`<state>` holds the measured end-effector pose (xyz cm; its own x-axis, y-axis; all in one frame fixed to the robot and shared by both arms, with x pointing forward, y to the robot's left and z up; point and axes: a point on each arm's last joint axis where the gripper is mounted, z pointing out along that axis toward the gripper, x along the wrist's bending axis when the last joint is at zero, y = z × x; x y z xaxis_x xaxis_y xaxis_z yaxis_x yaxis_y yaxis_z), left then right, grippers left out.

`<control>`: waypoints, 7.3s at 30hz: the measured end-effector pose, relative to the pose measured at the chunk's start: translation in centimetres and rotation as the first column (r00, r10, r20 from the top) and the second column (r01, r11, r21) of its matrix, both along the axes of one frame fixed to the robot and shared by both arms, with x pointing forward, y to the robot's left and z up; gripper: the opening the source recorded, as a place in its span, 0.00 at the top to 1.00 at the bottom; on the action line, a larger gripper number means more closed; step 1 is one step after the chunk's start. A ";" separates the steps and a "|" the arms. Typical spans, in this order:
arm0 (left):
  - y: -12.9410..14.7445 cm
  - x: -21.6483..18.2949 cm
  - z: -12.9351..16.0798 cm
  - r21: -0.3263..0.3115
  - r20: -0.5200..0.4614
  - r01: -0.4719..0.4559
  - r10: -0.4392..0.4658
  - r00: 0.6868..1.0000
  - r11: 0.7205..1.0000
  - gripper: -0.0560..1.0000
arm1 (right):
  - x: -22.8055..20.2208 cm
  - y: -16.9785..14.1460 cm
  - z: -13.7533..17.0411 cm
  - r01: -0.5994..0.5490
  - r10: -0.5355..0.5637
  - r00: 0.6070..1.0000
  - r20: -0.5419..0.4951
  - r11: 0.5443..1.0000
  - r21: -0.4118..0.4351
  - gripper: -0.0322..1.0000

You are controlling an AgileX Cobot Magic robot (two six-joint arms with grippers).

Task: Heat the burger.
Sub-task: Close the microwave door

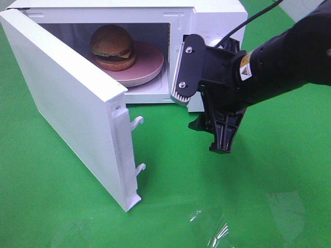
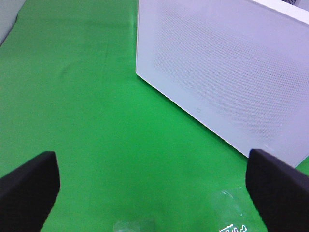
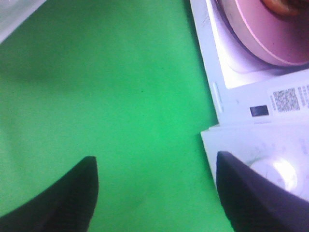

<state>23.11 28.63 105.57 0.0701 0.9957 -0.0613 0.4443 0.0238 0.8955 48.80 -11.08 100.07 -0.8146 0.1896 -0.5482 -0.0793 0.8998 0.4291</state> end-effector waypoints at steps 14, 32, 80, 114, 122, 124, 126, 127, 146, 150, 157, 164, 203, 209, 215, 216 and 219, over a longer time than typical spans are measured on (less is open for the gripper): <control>0.0 0.0 0.0 0.000 0.000 0.000 0.000 1.000 1.000 0.04 | -5.5 -3.9 4.5 0.524 -0.409 0.824 -0.393 0.814 0.250 0.23; 0.0 0.0 0.0 0.000 0.000 0.000 0.000 1.000 1.000 0.04 | -11.5 -8.6 4.8 0.686 -0.587 0.590 -0.555 0.727 -0.039 0.24; 0.0 0.0 0.0 0.000 0.001 0.000 0.000 1.000 1.000 0.04 | -25.1 -18.9 5.8 0.702 -0.796 0.497 -0.346 0.135 0.699 0.31; 0.0 0.0 0.0 0.000 0.001 0.000 0.000 1.000 1.000 0.04 | -25.1 -18.9 5.8 0.702 -0.796 0.497 -0.346 0.135 0.699 0.32; 0.1 0.6 1.3 -0.029 0.045 -0.021 0.022 0.999 0.999 0.16 | -25.1 -18.9 5.8 0.702 -0.796 0.497 -0.346 0.135 0.699 0.33; 0.1 0.9 1.6 -0.032 0.058 -0.025 0.027 0.998 0.999 0.20 | -25.1 -18.9 5.8 0.702 -0.796 0.497 -0.346 0.135 0.699 0.33; 0.3 1.7 2.1 -0.034 0.070 -0.032 0.035 0.997 0.999 0.28 | -25.1 -18.9 5.8 0.702 -0.796 0.497 -0.346 0.135 0.699 0.33; 0.3 1.7 2.1 -0.034 0.070 -0.032 0.035 0.997 0.999 0.28 | -25.1 -18.9 5.8 0.702 -0.796 0.497 -0.346 0.135 0.699 0.33; 1.8 10.5 1.1 0.007 0.191 -0.110 0.107 0.976 0.994 0.95 | -25.1 -18.9 5.8 0.702 -0.796 0.498 -0.345 0.136 0.699 0.33; 2.2 11.9 -1.2 0.005 0.256 -0.152 0.146 0.956 0.988 0.95 | -25.1 -18.9 5.8 0.702 -0.796 0.498 -0.345 0.136 0.699 0.33; 2.9 13.4 -3.9 0.009 0.325 -0.208 0.194 0.925 0.978 0.95 | -25.1 -18.9 5.8 0.702 -0.796 0.498 -0.345 0.136 0.699 0.33; 2.9 15.5 -5.4 -0.013 0.287 -0.193 0.189 0.939 0.981 0.95 | -25.1 -18.9 5.8 0.702 -0.796 0.498 -0.345 0.136 0.699 0.33; -7.3 26.1 -10.6 -0.093 0.176 0.234 -0.216 0.960 0.968 0.95 | -25.1 -18.9 5.8 0.702 -0.796 0.498 -0.345 0.136 0.699 0.33; -10.5 27.5 -10.5 -0.103 0.197 0.308 -0.284 0.938 0.946 0.95 | -25.1 -18.9 5.8 0.702 -0.796 0.498 -0.345 0.136 0.699 0.33; -12.8 28.4 -10.7 -0.127 0.204 0.332 -0.303 0.931 0.935 0.95 | -25.1 -18.9 5.8 0.702 -0.796 0.498 -0.345 0.136 0.699 0.33; -13.6 28.9 -10.7 -0.132 0.209 0.337 -0.306 0.929 0.932 0.95 | -25.1 -18.9 5.8 0.702 -0.796 0.498 -0.345 0.136 0.699 0.33; -14.5 29.4 -10.6 -0.130 0.221 0.343 -0.310 0.925 0.930 0.95 | -25.1 -18.9 5.8 0.702 -0.796 0.498 -0.345 0.136 0.699 0.33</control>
